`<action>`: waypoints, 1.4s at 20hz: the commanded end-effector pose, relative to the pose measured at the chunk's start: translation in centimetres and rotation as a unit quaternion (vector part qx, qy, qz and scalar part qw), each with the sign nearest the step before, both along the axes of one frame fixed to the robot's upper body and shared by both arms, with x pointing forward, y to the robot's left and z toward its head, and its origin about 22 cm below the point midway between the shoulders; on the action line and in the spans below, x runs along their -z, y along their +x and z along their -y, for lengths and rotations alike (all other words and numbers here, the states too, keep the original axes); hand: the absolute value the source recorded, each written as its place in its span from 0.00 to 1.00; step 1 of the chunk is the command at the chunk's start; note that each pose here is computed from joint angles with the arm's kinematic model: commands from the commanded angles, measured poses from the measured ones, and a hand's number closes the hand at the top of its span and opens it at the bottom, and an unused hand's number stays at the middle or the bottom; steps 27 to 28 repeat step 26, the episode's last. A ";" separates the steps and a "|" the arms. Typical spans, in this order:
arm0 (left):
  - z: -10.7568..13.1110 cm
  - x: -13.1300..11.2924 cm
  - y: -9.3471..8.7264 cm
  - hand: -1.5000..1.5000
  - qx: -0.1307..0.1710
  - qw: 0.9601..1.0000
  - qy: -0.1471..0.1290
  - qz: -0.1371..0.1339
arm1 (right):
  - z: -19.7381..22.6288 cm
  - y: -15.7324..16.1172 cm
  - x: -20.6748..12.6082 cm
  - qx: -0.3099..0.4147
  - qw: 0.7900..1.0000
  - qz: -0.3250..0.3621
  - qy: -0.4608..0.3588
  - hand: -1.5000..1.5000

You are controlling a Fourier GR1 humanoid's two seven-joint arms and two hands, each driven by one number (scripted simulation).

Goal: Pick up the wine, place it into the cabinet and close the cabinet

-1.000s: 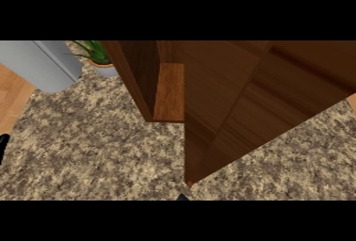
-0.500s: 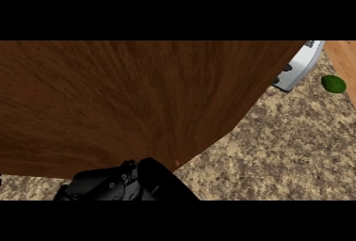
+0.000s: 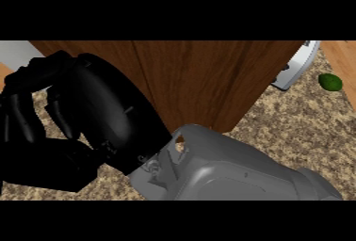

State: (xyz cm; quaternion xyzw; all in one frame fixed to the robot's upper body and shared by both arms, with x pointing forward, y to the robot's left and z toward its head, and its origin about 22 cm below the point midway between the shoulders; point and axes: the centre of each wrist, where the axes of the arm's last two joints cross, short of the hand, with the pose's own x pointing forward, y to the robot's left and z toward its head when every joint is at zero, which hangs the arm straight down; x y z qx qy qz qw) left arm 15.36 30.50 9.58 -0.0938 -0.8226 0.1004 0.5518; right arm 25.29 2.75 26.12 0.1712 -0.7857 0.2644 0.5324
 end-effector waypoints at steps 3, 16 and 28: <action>-0.3 0.0 -0.2 0.00 0.000 1.000 -0.002 0.002 | 0.0 5.3 -0.5 0.046 0.999 0.000 -0.009 1.00; -0.4 0.0 1.3 0.00 -0.003 1.000 0.015 0.002 | 3.5 13.0 2.6 0.077 0.996 -0.007 -0.033 1.00; 0.5 -0.3 2.2 0.00 0.003 1.000 0.007 0.013 | 6.2 14.8 2.8 0.097 0.993 0.020 -0.065 1.00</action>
